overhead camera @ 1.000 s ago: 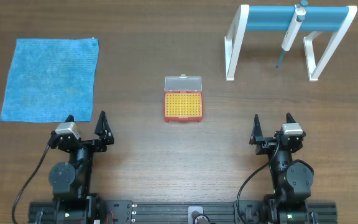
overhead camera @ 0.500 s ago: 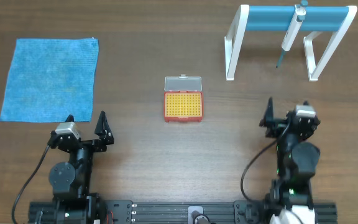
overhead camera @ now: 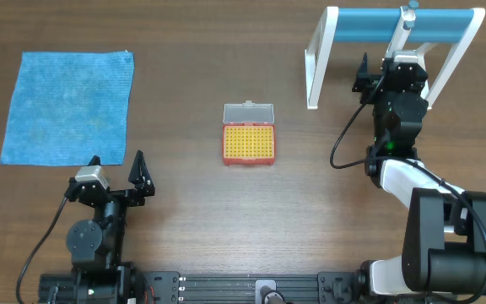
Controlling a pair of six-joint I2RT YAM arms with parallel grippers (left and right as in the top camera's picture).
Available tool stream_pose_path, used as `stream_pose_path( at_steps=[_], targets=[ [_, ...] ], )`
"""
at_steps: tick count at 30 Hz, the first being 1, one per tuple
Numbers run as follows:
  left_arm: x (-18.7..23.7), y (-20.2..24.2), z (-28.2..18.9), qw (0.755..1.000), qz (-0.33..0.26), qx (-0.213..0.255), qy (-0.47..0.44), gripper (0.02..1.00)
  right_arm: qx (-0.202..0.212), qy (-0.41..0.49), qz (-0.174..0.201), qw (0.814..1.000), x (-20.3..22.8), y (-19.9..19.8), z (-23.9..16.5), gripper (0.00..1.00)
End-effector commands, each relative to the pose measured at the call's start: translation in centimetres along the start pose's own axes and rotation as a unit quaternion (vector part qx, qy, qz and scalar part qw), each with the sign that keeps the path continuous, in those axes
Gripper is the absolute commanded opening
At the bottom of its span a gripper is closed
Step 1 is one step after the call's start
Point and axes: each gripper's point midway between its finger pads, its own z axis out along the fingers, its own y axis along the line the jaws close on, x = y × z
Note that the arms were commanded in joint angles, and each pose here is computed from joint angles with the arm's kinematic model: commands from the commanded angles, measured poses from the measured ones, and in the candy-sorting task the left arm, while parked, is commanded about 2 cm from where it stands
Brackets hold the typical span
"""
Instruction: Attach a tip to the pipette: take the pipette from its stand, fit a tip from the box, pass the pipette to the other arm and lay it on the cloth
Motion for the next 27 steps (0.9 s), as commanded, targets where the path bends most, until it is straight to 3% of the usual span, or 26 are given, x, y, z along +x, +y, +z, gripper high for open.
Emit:
stream_pose_path(
  at_steps=[1, 10, 19, 20, 21, 22, 27],
  targets=[
    [0.12, -0.08, -0.02, 1.000, 0.006, 0.004, 0.001, 0.963, 0.001, -0.003, -0.005, 1.000, -0.09, -0.30, 0.45, 0.923],
    [0.12, -0.08, -0.02, 1.000, 0.006, 0.004, 0.001, 0.963, 0.007, -0.008, -0.005, 1.000, 0.05, -0.86, 0.71, 0.917],
    [0.12, -0.08, -0.02, 1.000, 0.006, 0.004, 0.001, 0.963, 0.010, -0.034, -0.004, 0.999, -0.46, -0.91, 1.09, 0.838],
    [0.12, -0.08, -0.02, 1.000, 0.006, 0.004, 0.001, 0.963, 0.010, -0.035, -0.004, 0.999, -0.47, -0.91, 1.09, 0.748],
    [0.12, -0.08, -0.02, 1.000, 0.006, 0.004, 0.001, 0.963, 0.010, -0.034, -0.004, 0.999, -0.46, -0.91, 1.09, 0.209],
    [0.12, -0.08, -0.02, 1.000, 0.006, 0.004, 0.001, 0.963, 0.010, -0.034, -0.004, 0.999, -0.46, -0.91, 1.09, 0.082],
    [0.12, -0.08, -0.02, 1.000, 0.006, 0.004, 0.001, 0.963, 0.009, -0.033, -0.004, 0.999, -0.38, -0.90, 1.10, 0.080]
  ],
)
